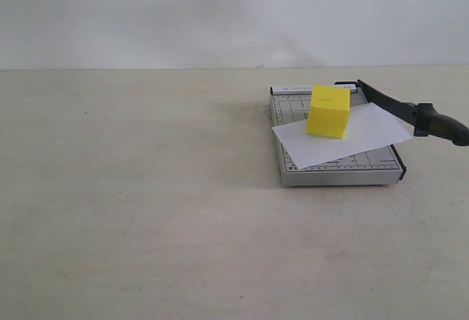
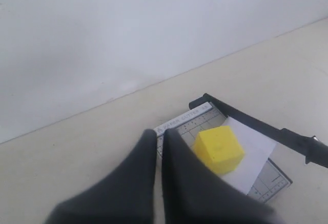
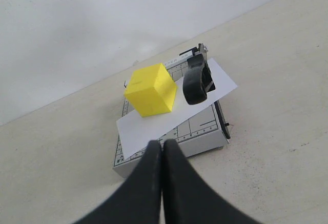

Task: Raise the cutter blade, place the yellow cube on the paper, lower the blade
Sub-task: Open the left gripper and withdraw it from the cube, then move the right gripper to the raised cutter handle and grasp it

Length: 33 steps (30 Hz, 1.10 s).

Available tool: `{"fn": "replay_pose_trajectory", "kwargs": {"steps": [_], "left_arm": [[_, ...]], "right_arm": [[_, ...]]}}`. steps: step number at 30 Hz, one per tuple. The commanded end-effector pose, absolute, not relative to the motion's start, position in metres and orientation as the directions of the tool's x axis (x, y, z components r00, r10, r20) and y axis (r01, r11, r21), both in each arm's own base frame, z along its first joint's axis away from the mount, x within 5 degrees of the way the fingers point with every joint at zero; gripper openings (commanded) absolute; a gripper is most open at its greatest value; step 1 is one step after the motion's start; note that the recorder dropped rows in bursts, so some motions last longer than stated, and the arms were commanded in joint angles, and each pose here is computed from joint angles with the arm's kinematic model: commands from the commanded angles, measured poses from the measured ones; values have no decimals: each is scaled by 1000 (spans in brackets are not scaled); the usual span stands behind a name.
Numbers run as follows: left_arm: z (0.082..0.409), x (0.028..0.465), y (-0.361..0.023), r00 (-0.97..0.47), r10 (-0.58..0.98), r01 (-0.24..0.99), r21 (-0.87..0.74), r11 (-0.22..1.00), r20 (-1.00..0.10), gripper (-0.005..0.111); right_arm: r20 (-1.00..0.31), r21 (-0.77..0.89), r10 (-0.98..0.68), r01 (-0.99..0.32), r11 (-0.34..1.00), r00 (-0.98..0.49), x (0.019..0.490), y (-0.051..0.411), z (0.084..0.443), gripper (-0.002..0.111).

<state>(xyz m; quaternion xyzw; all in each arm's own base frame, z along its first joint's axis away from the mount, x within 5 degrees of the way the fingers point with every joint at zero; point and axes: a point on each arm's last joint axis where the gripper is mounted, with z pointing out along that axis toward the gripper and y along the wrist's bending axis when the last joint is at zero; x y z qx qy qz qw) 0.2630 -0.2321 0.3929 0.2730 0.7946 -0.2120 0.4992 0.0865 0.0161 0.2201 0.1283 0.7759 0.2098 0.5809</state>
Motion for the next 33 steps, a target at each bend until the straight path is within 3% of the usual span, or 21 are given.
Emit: {"fn": "replay_pose_trajectory", "kwargs": {"steps": [1, 15, 21, 24, 26, 30, 33], "left_arm": [[384, 213, -187, -259, 63, 635, -121, 763, -964, 4], [268, 94, -81, -275, -206, 593, -334, 733, -939, 4], [216, 73, -59, -346, -321, 523, -465, 714, -882, 4], [207, 69, -53, -341, -366, 510, -497, 701, -866, 4], [204, 67, -53, -349, -305, 522, -455, 721, -886, 4], [203, 67, -53, -350, -300, 523, -451, 723, -887, 4], [202, 67, -54, -360, -293, 521, -451, 724, -886, 4]], "right_arm": [[-855, 458, 423, -55, 887, -299, 86, 17, 219, 0], [-885, 400, 363, -74, 914, -293, 86, 17, 219, 0], [-950, 236, 192, -165, 958, -247, 87, 20, 238, 1], [-963, 203, 161, -190, 961, -218, 90, 21, 258, 11], [-964, 195, 151, -196, 961, -219, 96, 22, 270, 23], [-944, 209, 149, -182, 961, -294, 120, 23, 285, 60], [-889, 245, 165, -139, 960, -426, 145, 23, 288, 62]]}}
